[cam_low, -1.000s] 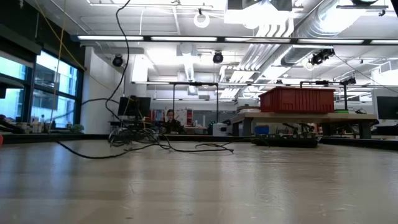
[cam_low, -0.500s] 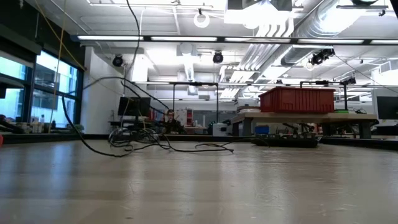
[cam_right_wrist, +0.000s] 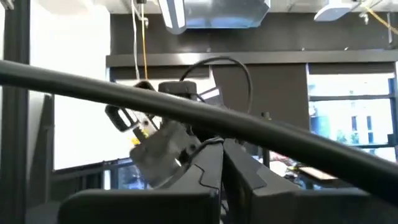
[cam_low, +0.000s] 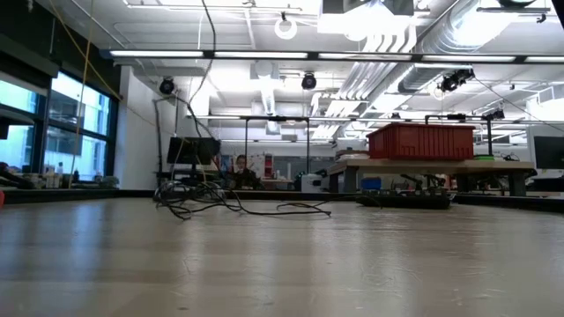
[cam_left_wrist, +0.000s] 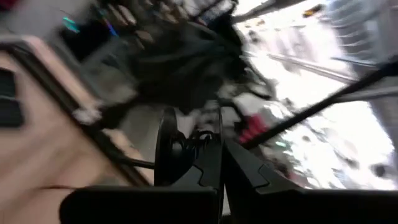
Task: Coil cords
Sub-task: Coil the black wire on the black spool
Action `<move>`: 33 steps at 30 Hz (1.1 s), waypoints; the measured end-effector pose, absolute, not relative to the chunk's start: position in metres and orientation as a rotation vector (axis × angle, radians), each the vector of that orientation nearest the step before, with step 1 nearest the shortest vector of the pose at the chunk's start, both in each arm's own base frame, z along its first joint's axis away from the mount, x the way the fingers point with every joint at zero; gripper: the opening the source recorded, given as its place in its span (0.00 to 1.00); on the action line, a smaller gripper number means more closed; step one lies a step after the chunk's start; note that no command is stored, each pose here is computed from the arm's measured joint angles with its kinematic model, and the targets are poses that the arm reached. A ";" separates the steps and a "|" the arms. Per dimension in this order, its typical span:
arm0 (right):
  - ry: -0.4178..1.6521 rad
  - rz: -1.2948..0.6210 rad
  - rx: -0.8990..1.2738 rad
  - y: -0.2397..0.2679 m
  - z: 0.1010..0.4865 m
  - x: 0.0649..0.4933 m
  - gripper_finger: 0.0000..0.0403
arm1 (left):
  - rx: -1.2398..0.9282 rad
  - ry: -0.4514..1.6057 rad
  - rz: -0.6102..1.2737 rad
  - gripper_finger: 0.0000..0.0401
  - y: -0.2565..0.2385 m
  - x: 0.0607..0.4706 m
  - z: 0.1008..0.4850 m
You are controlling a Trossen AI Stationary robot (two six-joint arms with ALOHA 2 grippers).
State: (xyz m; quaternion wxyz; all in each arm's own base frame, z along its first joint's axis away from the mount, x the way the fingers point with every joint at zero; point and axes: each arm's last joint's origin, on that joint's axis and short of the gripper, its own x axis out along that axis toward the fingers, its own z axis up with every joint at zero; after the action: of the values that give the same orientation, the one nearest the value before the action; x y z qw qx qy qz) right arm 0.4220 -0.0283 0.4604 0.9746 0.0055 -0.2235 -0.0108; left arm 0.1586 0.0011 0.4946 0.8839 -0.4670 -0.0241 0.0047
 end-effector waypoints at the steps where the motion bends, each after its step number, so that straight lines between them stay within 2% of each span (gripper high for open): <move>1: -0.442 -0.028 0.001 -0.030 0.462 0.420 0.00 | -0.948 -0.057 0.037 0.00 0.002 0.155 0.494; 7: -0.376 -0.054 -0.025 -0.038 0.464 0.413 0.00 | -0.752 -0.118 0.160 0.00 0.006 0.126 0.498; 15: -0.285 -0.004 0.126 -0.048 0.460 0.410 0.00 | -0.301 -0.104 0.269 0.00 0.008 0.120 0.500; 20: -0.223 0.022 0.138 -0.046 0.455 0.412 0.00 | -0.115 -0.107 0.265 0.00 0.008 0.130 0.502; 25: -0.149 0.041 0.182 -0.044 0.450 0.411 0.00 | -0.043 -0.215 0.193 0.00 0.006 0.130 0.513; 28: -0.009 0.059 0.156 -0.040 0.443 0.404 0.06 | -0.056 -0.286 0.186 0.00 0.006 0.126 0.520; 33: 0.070 0.058 0.139 -0.025 0.442 0.398 0.25 | -0.088 -0.354 0.173 0.00 0.006 0.130 0.526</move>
State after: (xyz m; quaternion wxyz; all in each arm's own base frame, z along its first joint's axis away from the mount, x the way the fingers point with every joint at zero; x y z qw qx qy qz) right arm 0.3982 -0.0250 0.4419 0.9966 0.0692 0.0349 0.0290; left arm 0.1300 0.0055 0.5261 0.9797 -0.0439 -0.1760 0.0858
